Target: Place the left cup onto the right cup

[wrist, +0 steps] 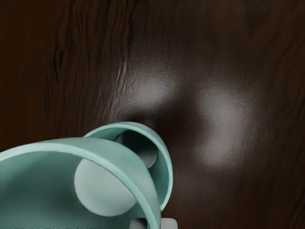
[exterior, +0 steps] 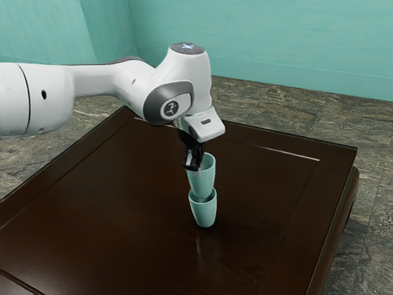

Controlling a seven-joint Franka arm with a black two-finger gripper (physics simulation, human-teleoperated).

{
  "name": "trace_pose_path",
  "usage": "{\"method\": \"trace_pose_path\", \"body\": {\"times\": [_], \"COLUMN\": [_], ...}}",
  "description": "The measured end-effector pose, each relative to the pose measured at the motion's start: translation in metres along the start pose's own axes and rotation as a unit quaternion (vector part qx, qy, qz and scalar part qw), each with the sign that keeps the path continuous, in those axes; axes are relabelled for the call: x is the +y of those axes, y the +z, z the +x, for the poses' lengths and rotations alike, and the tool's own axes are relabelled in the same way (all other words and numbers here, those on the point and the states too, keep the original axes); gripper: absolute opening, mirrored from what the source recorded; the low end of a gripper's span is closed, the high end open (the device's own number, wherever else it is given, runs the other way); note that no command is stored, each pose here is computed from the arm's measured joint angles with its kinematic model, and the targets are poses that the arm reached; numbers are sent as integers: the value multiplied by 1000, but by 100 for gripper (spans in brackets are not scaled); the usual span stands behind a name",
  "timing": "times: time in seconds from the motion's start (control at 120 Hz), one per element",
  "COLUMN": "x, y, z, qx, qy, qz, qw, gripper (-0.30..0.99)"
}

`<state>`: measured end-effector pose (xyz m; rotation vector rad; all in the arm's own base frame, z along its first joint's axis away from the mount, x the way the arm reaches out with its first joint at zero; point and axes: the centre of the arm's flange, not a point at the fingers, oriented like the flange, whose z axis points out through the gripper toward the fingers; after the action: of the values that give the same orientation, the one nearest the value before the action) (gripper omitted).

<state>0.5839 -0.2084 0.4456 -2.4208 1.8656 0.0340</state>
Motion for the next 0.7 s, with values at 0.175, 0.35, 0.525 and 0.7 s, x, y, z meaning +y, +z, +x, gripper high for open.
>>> {"method": "trace_pose_path", "body": {"times": [0.175, 0.35, 0.525, 0.7], "x": [0, -1, -1, 0], "y": [4, 6, 6, 5], "z": [2, 3, 3, 3], "qx": [0, 1, 3, 4], "qy": [0, -2, -4, -5], "qz": [0, 0, -1, 0], "qw": [1000, 1000, 1000, 1000], "gripper": [-9, -9, 29, 52]}}
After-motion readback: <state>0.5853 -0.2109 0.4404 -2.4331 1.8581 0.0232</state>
